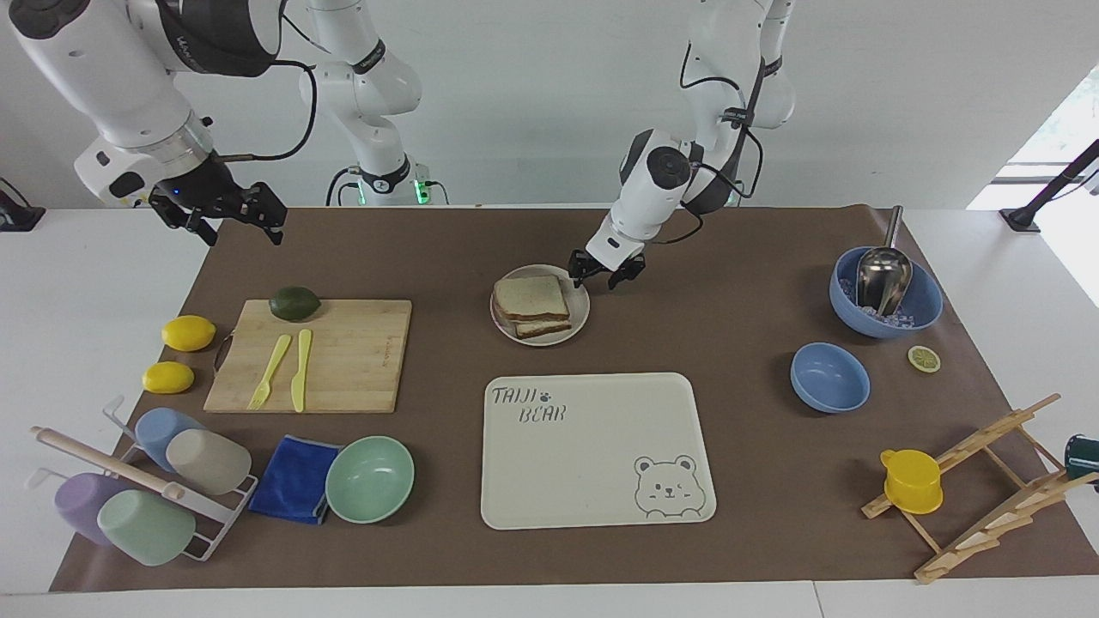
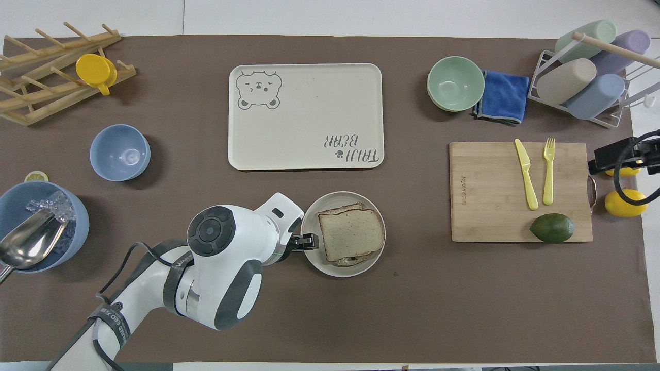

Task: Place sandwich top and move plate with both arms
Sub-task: 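Grasp the white plate rim nearest the robot with the left gripper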

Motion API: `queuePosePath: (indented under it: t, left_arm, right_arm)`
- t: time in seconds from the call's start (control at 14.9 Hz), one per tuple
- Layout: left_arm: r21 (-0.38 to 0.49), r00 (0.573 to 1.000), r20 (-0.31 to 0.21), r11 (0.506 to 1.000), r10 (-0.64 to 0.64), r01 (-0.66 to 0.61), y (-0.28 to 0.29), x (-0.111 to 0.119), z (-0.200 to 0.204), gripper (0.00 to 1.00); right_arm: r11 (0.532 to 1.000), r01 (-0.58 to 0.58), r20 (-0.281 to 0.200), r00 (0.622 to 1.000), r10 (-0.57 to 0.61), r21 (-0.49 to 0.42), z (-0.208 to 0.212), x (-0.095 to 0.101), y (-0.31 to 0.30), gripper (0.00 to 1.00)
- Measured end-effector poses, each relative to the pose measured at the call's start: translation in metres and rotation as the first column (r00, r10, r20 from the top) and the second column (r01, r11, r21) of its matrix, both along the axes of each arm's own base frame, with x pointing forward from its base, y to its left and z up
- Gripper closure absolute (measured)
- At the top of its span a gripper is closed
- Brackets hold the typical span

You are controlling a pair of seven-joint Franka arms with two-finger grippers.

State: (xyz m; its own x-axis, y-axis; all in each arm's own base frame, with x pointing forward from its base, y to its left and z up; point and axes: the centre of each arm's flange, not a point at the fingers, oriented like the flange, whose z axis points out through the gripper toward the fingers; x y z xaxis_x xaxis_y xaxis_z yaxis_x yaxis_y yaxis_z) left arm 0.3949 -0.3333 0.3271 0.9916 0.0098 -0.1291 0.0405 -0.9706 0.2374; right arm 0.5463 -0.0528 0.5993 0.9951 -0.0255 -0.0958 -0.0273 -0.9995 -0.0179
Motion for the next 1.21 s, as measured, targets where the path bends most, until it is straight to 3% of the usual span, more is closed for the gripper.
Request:
queuePosePath:
  t: [0.13,0.54,0.67,0.81,1.14,1.21]
  left_arm:
    - [-0.006,1.0,0.002,1.0,0.006,-0.006,-0.003,-0.002,-0.003,0.32]
    - [-0.007,1.0,0.0,1.0,0.03,-0.03,-0.014,-0.01,-0.027,0.37]
    - [-0.009,0.999,0.001,0.999,0.034,-0.034,-0.014,-0.01,-0.026,0.42]
    - [-0.016,0.999,-0.002,0.999,0.039,-0.039,-0.016,-0.011,-0.026,0.59]
    - [-0.026,0.999,-0.002,0.999,0.04,-0.04,-0.022,-0.016,-0.025,0.69]
    - [-0.026,0.999,-0.003,0.999,0.041,-0.041,-0.022,-0.016,-0.026,0.78]
  right_arm:
    - [1.0,-0.001,0.001,1.0,0.001,0.0,0.0,0.0,0.001,0.0]
    - [1.0,0.009,0.0,1.0,-0.009,0.0,0.0,-0.001,-0.005,0.0]
    - [1.0,0.007,0.0,1.0,-0.007,0.0,0.0,0.0,-0.004,0.0]
    - [1.0,0.006,0.0,1.0,-0.006,0.0,0.0,0.0,-0.004,0.0]
    - [1.0,0.006,0.0,1.0,-0.006,0.0,0.0,0.0,-0.003,0.0]
    - [1.0,0.006,0.0,1.0,-0.006,0.0,0.0,0.0,-0.003,0.0]
